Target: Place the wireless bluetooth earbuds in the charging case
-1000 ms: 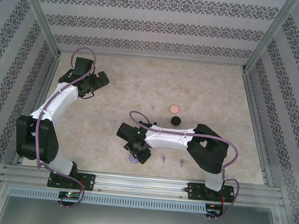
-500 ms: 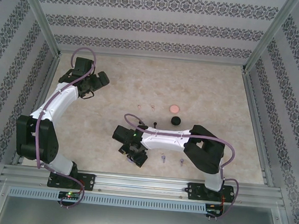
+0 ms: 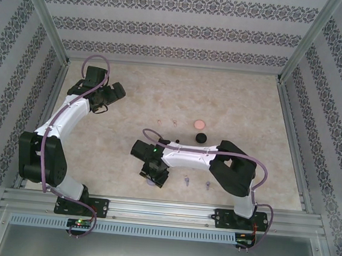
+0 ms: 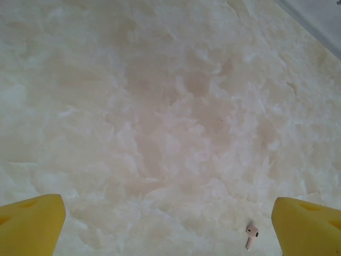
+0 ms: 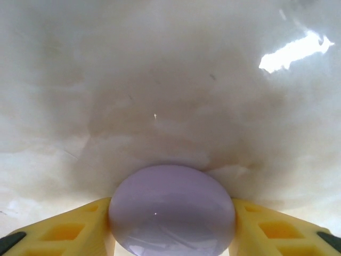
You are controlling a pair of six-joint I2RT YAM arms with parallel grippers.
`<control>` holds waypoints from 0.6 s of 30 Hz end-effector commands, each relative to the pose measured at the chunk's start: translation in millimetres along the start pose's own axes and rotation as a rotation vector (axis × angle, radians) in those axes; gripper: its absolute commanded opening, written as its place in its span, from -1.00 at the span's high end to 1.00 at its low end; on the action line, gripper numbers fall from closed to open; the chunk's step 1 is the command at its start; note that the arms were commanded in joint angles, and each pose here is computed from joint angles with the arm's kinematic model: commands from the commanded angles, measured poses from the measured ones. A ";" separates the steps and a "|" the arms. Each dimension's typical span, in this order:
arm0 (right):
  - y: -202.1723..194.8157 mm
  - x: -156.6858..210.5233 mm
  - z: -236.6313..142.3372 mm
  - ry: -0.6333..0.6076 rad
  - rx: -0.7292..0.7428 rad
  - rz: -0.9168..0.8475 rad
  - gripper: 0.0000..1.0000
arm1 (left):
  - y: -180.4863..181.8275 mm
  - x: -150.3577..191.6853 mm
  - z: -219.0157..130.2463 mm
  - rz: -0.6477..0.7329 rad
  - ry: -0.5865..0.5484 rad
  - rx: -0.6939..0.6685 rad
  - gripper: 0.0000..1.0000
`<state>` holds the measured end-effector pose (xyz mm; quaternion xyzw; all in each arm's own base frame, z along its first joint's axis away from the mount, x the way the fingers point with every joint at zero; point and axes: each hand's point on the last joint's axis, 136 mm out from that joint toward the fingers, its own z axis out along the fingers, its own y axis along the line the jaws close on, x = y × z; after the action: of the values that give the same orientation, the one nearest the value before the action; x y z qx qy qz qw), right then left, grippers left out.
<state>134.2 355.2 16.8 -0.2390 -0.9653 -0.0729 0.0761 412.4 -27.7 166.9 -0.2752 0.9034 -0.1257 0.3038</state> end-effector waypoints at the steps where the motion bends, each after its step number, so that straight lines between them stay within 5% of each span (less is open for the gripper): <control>1: 9.9 -20.0 -2.5 -0.034 -0.003 -0.102 0.04 | 0.1 -5.9 -7.6 -0.025 -0.028 0.021 -0.99; 9: 10.3 -66.3 -27.8 -0.049 0.108 -0.472 0.04 | 1.2 -3.4 -17.0 -0.017 -0.035 0.028 -0.99; 18: -9.6 -97.7 -26.0 -0.024 0.280 -0.664 -0.04 | 1.9 4.1 -22.0 -0.040 -0.027 0.052 -0.99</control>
<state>225.4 317.1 27.6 0.0297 -0.9983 -0.0108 0.0487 398.1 -29.1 176.8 -0.2748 0.8981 -0.1377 0.3145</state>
